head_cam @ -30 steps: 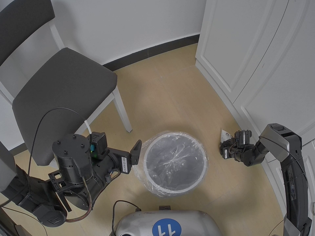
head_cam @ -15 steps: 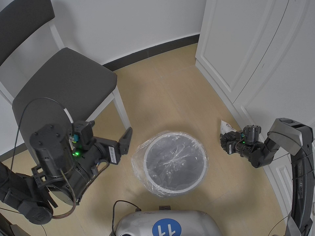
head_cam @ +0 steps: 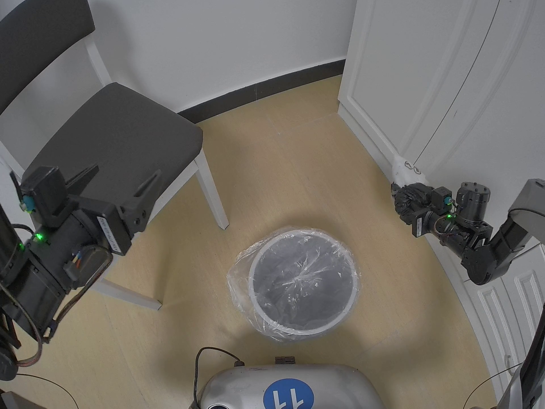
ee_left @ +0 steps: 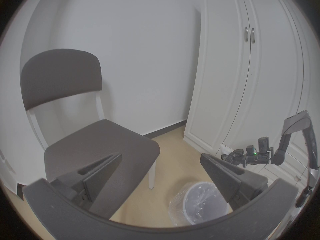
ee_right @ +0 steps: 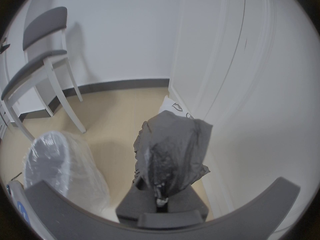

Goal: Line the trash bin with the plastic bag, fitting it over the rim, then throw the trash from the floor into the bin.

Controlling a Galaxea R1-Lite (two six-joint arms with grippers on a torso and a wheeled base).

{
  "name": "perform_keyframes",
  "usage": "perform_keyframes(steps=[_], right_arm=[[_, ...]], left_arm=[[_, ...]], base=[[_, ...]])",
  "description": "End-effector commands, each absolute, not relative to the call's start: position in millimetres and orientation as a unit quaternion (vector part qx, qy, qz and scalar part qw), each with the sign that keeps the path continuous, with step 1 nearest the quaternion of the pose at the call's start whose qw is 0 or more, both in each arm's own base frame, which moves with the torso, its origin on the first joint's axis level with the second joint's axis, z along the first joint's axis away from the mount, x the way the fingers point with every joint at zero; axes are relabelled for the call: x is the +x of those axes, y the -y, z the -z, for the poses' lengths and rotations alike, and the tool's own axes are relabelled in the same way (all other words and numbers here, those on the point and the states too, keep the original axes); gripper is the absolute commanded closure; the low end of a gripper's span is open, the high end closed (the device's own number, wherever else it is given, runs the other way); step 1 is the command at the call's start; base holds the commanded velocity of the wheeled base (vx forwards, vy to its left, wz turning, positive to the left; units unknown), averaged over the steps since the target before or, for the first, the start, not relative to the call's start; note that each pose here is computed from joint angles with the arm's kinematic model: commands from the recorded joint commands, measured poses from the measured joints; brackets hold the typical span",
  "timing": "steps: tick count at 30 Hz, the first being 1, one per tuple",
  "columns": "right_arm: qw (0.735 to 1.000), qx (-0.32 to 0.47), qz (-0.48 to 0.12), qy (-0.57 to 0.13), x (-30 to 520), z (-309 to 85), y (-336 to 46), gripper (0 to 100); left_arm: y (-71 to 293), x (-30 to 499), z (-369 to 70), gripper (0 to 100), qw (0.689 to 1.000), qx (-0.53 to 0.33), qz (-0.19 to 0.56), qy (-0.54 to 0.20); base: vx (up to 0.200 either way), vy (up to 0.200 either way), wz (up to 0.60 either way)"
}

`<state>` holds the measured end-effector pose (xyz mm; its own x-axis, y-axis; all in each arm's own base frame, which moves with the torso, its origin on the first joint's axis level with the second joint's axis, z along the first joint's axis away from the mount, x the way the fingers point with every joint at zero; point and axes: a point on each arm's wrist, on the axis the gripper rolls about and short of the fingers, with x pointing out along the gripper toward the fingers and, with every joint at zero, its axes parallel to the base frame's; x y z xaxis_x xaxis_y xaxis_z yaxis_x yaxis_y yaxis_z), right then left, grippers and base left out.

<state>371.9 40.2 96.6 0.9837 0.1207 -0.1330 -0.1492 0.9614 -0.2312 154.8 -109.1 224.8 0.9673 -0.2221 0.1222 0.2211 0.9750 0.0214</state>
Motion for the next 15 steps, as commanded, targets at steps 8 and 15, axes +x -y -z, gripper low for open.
perform_keyframes(steps=[8,15], right_arm=[[0.986,-0.115,-0.105,0.059,307.0,-164.4,-66.7,100],[0.984,-0.101,-0.105,0.099,296.4,-175.0,-98.7,100]], left_arm=[[83.4,125.9,-251.1,0,0.988,0.006,0.098,0.123],[59.1,93.9,-267.1,0,0.978,0.049,0.076,0.186]], base=[[0.0,0.0,0.0],[0.0,0.0,0.0]])
